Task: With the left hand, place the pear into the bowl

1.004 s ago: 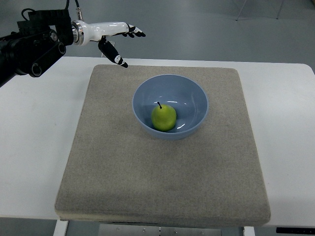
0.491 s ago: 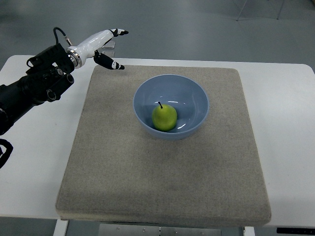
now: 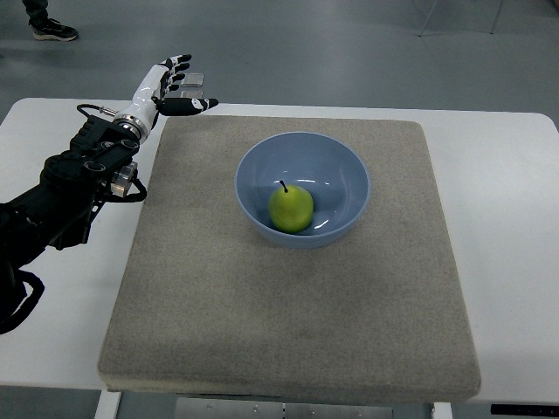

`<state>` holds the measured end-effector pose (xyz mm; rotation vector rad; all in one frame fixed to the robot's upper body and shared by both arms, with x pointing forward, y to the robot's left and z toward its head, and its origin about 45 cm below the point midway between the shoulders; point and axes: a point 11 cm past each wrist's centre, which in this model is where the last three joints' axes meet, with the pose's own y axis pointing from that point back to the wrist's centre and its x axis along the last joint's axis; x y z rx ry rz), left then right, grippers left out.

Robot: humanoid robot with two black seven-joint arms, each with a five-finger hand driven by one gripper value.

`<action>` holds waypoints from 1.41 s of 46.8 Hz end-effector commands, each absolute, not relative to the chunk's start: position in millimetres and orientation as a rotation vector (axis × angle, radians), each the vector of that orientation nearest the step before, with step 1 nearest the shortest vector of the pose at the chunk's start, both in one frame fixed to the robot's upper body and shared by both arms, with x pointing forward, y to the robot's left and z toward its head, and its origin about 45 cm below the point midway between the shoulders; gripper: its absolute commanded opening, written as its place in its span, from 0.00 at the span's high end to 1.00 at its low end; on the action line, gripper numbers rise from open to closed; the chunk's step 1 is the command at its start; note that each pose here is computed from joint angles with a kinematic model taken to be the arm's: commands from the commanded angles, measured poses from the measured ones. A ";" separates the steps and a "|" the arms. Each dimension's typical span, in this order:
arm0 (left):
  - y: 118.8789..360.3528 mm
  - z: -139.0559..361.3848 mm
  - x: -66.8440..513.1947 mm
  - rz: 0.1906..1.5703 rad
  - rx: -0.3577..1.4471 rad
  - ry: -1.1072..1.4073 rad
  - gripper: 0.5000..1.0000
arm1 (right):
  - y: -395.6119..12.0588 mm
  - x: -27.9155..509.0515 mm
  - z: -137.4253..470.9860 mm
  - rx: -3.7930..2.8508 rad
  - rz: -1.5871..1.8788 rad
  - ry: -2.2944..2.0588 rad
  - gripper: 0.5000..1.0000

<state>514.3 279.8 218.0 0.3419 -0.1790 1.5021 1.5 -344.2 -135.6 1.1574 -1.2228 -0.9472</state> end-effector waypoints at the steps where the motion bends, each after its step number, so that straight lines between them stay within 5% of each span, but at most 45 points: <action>1: 278.3 218.1 514.3 1.501 0.276 -0.112 0.15 | -344.2 1.8 -135.6 1.157 -0.948 -1.224 0.15; 14: 281.8 203.7 506.6 1.555 0.065 0.111 0.12 | -344.1 1.8 -135.6 1.158 -0.947 -1.223 0.15; 24: 283.4 204.6 502.8 1.438 -0.087 0.229 0.09 | -344.2 0.9 -135.6 1.156 -0.949 -1.223 0.15; 66: 285.3 208.0 504.6 1.422 -0.098 0.227 0.07 | -343.6 0.9 -135.7 1.157 -0.950 -1.223 0.15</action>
